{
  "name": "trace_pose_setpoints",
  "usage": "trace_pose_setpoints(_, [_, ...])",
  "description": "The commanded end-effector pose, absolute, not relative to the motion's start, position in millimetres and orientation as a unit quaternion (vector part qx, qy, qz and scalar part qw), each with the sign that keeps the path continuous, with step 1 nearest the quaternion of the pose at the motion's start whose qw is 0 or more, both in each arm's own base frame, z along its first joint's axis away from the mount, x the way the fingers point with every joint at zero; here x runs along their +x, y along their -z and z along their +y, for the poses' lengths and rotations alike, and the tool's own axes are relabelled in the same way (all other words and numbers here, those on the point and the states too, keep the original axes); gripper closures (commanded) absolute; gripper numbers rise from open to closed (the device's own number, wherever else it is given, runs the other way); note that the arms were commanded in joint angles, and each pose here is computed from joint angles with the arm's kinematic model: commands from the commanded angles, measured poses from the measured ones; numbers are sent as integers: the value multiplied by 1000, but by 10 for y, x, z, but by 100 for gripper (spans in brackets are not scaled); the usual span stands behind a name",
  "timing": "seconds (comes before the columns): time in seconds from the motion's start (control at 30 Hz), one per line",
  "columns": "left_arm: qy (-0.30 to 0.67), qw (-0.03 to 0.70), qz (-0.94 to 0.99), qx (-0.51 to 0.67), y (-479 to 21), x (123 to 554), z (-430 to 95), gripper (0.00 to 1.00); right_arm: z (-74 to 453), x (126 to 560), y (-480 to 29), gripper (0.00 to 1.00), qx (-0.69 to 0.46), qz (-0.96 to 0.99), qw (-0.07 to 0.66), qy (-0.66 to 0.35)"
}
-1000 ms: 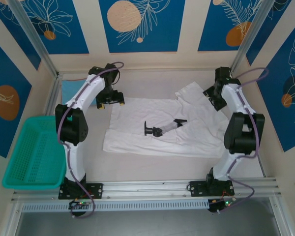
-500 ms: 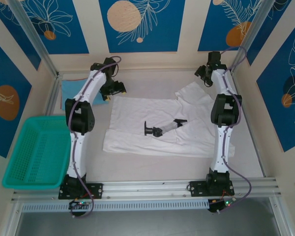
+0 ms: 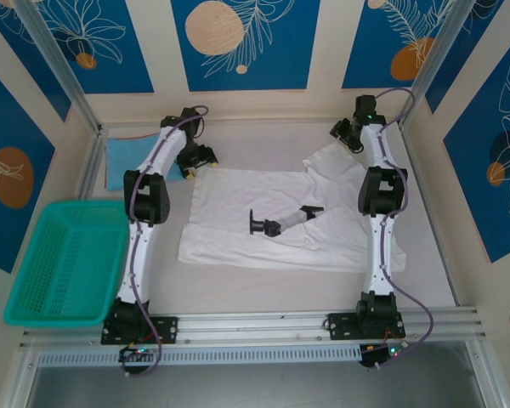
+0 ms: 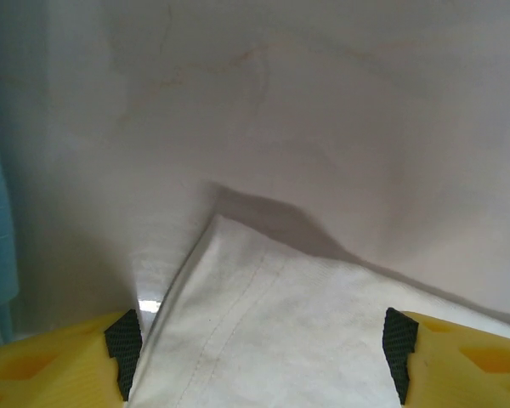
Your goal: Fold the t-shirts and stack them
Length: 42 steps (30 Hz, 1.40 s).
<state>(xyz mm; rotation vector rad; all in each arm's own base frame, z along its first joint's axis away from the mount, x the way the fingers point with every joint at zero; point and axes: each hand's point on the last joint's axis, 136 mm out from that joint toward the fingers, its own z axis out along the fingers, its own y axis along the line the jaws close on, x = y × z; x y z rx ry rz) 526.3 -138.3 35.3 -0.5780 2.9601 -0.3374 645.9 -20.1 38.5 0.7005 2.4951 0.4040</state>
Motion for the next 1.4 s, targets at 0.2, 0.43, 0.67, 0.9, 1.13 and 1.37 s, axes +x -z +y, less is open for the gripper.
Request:
trace_pose_setpoints(0.2, [116, 27, 969, -216, -212, 5237, -1286, 24, -44, 6451, -297, 48, 232, 927, 242, -167])
trace_pose_setpoints(0.43, [117, 17, 969, -219, -112, 5219, -1293, 29, -12, 6428, -237, 58, 221, 932, 235, -166])
trace_pose_setpoints(0.67, [130, 16, 966, -224, -109, 5236, -1325, 34, -13, 6418, -220, 73, 224, 932, 231, -166])
trace_pose_setpoints(0.9, [123, 16, 967, -222, -90, 5232, -1304, 38, -35, 6444, -302, 86, 221, 931, 241, -163])
trace_pose_setpoints(1.13, [117, 29, 968, -221, -148, 5275, -1274, 41, -40, 6521, -532, 92, 204, 926, 269, -168])
trace_pose_setpoints(1.37, [108, 69, 967, -220, -364, 5380, -1247, 32, -19, 6516, -593, 95, 192, 927, 272, -173])
